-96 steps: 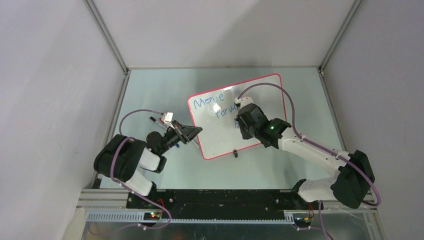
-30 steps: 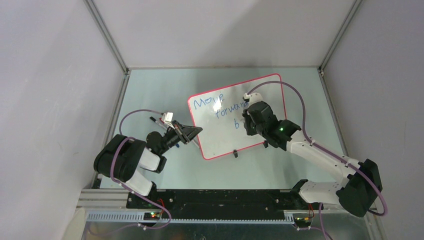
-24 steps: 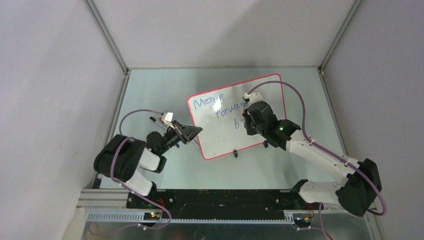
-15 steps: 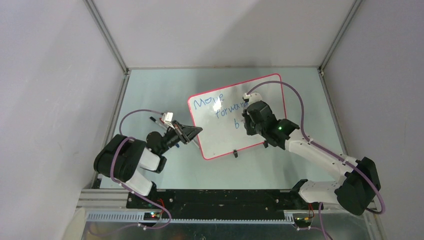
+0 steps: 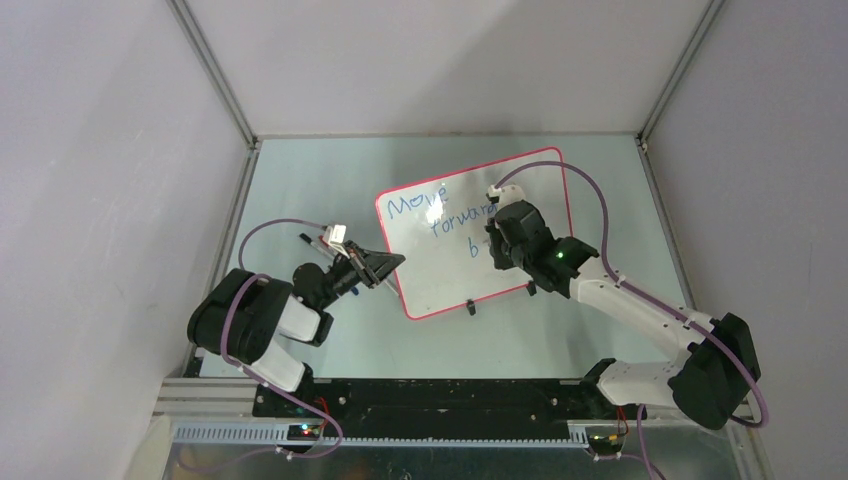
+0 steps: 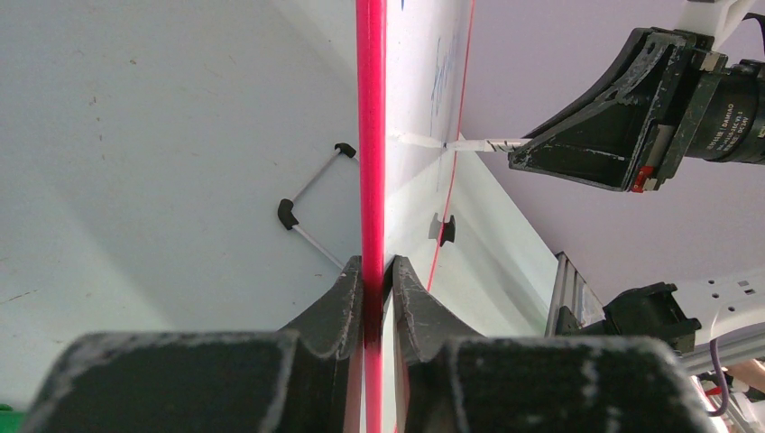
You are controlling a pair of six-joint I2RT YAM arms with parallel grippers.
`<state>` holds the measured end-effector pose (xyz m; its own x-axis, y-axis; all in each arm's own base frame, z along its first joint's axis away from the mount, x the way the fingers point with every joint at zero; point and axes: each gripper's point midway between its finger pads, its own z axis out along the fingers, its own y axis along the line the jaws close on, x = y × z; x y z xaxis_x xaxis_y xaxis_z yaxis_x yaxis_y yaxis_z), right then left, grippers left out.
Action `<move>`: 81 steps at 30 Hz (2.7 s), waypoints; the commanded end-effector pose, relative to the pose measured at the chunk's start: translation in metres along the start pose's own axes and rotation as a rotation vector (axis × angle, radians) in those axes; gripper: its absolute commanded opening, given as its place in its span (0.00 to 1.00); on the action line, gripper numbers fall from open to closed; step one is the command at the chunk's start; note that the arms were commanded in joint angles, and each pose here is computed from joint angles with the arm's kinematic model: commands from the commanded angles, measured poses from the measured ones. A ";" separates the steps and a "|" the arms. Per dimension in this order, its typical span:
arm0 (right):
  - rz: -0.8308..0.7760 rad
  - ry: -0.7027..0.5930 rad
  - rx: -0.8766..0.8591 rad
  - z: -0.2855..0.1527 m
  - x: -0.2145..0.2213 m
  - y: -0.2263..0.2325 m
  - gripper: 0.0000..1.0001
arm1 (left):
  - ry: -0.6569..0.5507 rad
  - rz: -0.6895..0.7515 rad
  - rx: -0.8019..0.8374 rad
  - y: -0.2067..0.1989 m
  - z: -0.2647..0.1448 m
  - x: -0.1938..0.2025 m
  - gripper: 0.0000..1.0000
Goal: Write a sentence on the whiteboard
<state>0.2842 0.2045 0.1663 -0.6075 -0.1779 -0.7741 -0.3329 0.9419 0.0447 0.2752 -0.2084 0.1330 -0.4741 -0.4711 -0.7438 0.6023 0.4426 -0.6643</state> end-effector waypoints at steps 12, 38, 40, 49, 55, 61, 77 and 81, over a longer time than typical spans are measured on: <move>0.007 -0.031 -0.024 0.004 -0.013 0.008 0.00 | -0.034 0.081 0.023 -0.005 0.005 -0.009 0.00; -0.035 0.057 0.014 0.004 0.012 0.004 0.00 | -0.034 0.081 0.024 -0.005 0.005 -0.010 0.00; -0.037 0.058 0.024 0.003 0.012 0.002 0.00 | -0.034 0.081 0.024 -0.005 0.005 -0.010 0.00; -0.015 0.034 0.055 0.001 0.005 -0.008 0.00 | -0.035 0.081 0.023 -0.005 0.005 -0.010 0.00; 0.003 -0.001 0.035 0.000 -0.005 -0.007 0.00 | -0.034 0.081 0.023 -0.005 0.005 -0.009 0.00; 0.008 -0.014 0.029 0.001 -0.015 -0.005 0.00 | -0.034 0.081 0.025 -0.006 0.005 -0.010 0.00; 0.011 -0.036 0.001 0.000 -0.026 0.001 0.00 | -0.034 0.083 0.025 -0.006 0.005 -0.009 0.00; 0.009 -0.041 -0.010 -0.001 -0.028 0.005 0.00 | -0.033 0.082 0.023 -0.005 0.004 -0.009 0.00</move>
<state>0.2841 0.2018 0.1636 -0.6357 -0.1972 -0.7463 -0.3291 0.9438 0.0310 0.2753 -0.2084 0.1330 -0.4736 -0.4718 -0.7437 0.6018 0.4432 -0.6644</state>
